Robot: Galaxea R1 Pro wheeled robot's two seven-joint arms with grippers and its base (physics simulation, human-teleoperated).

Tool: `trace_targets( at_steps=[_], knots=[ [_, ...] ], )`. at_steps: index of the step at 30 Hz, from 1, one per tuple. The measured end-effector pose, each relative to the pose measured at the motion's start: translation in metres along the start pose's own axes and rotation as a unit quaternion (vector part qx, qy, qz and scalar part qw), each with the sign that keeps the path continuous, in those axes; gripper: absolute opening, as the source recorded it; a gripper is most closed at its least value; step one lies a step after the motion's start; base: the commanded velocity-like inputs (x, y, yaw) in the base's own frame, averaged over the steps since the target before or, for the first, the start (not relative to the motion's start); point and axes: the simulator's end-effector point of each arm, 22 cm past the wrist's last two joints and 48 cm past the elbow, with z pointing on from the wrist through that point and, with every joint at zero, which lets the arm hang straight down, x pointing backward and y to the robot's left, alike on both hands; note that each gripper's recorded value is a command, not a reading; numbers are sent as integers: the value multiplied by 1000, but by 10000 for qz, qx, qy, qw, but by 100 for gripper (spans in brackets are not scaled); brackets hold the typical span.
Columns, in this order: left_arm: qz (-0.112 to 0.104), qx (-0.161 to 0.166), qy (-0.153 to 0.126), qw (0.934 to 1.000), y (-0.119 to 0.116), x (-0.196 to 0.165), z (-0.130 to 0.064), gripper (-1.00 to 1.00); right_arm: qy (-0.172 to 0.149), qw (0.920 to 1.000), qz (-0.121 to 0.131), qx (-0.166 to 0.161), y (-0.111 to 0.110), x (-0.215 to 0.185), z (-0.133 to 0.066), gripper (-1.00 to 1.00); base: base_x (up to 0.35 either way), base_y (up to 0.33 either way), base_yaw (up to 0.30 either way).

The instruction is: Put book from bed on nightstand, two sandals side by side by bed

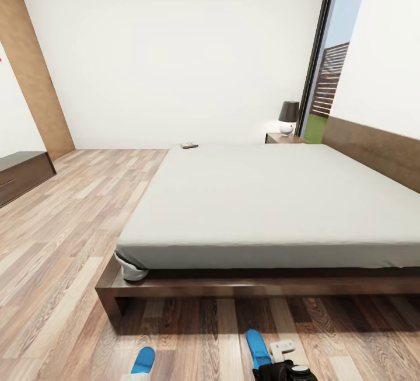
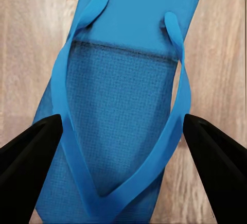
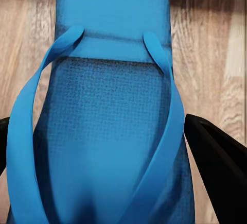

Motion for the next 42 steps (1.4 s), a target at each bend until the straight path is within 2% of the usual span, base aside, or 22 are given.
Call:
trace_targets(
  at_steps=[6,16,19,24,34,42],
  knots=[
    [-1,3,-175,9998,-1,-30,1,-100,92,9999,-7,43,-3,-10,0,-100,0,0,0],
    [-1,-7,-411,9992,-2,-69,2,-100,-60,9999,-37,74,-6,-43,-2,-100,0,0,0],
    [-1,4,-406,9992,-2,-71,2,-100,84,9998,-36,167,-10,-42,-2,-100,0,0,0],
    [10,15,-154,9999,-3,-62,2,-100,260,9992,-36,315,-16,-38,-3,-100,0,0,0],
    [14,62,-52,10000,-5,-57,2,-100,285,9990,-37,342,-18,-39,-3,-100,0,0,0],
    [12,58,-71,10000,-5,-49,16,-100,227,9992,-50,340,-20,-37,10,-100,0,0,0]
  ],
)
